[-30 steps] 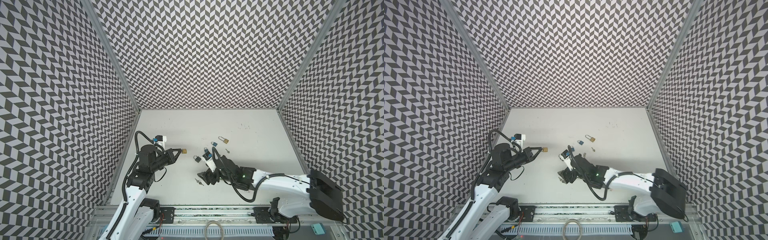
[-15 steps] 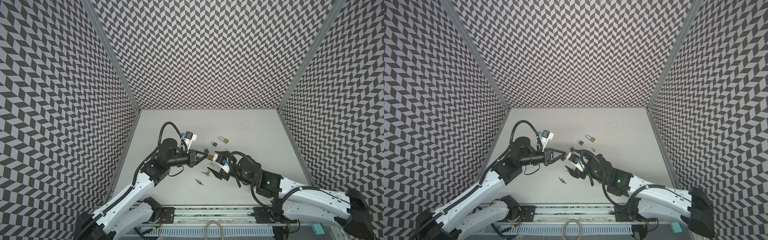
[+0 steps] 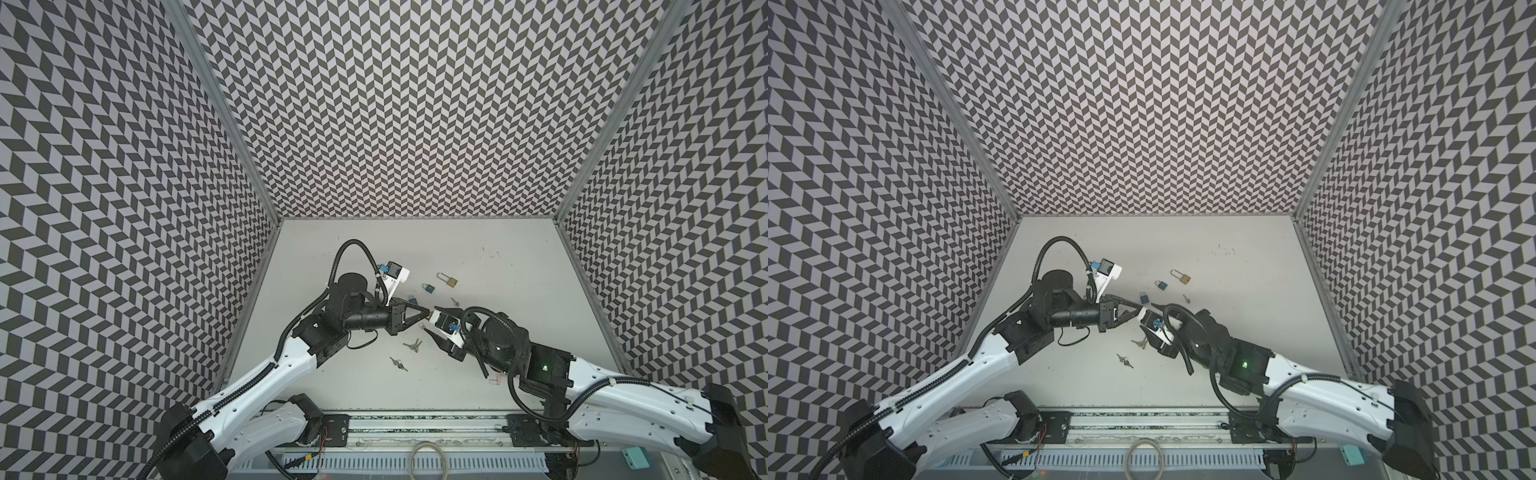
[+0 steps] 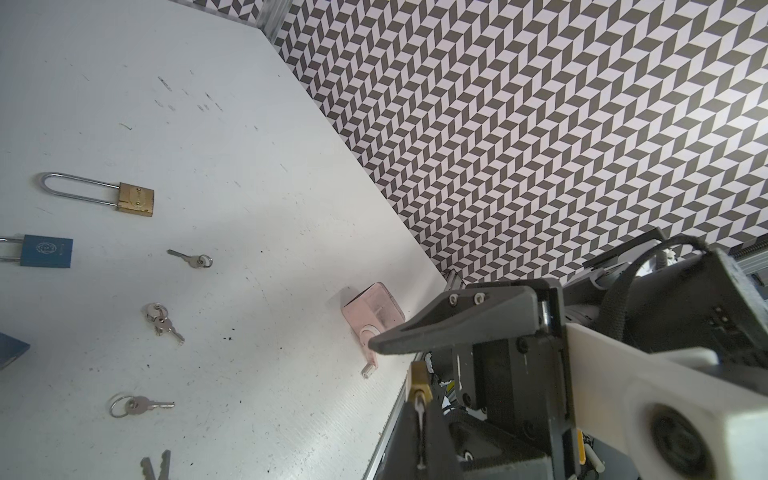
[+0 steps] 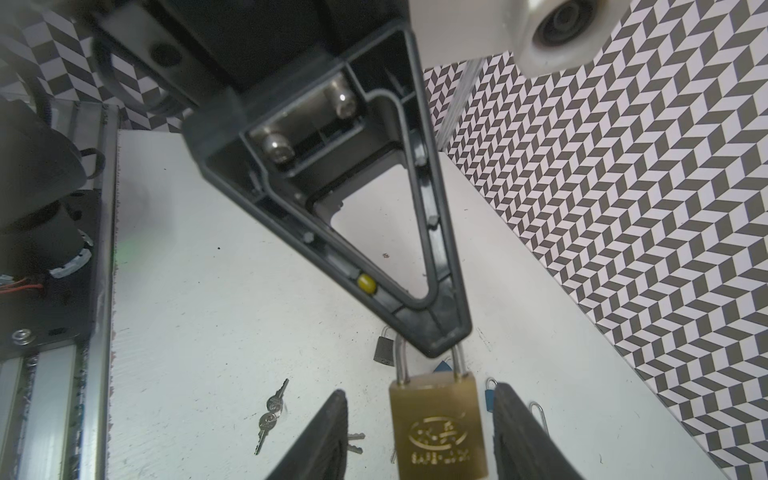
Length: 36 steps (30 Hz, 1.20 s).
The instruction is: Lock with the key
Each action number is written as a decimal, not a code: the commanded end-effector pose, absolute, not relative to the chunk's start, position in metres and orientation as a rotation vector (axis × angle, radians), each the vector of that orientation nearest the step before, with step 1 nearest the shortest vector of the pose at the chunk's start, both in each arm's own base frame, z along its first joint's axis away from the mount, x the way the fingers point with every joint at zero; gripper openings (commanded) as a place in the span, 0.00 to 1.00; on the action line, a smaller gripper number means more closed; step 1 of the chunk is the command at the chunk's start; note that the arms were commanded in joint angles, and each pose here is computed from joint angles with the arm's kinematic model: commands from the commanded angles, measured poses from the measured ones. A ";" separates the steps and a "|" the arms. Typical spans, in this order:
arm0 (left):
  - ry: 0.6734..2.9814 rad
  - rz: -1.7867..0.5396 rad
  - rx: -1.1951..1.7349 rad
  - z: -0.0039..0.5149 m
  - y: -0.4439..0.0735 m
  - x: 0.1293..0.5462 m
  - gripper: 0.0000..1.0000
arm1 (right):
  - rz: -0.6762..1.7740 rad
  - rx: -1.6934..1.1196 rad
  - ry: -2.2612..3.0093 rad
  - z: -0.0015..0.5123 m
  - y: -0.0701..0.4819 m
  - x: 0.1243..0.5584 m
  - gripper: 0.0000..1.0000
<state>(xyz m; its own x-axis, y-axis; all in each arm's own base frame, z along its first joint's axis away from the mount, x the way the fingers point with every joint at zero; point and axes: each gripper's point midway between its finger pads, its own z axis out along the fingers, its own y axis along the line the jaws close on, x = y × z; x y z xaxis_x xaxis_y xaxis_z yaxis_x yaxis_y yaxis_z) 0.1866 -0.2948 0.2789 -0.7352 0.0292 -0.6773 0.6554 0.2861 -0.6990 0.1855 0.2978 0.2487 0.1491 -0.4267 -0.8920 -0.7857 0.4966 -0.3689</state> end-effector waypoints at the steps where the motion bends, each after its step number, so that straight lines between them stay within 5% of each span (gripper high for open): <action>1: 1.940 -1.488 0.656 0.293 -0.299 0.185 0.00 | 0.394 -1.082 1.428 0.270 0.303 0.184 0.55; 6: 1.946 -1.486 0.662 0.291 -0.300 0.185 0.00 | 0.421 -1.073 1.412 0.276 0.304 0.181 0.53; 22: 1.960 -1.443 0.624 0.287 -0.295 0.194 0.02 | 0.470 -1.066 1.449 0.265 0.313 0.182 0.08; 26: 2.005 -1.242 0.367 0.278 -0.252 0.232 0.60 | 0.526 -1.033 1.541 0.241 0.325 0.186 0.00; 28: 2.026 -1.136 0.200 0.267 -0.216 0.250 0.73 | 0.567 -1.008 1.631 0.222 0.335 0.189 0.00; 36: 2.049 -0.975 -0.193 0.220 -0.118 0.266 0.83 | 0.604 -1.067 1.972 0.145 0.391 0.203 0.00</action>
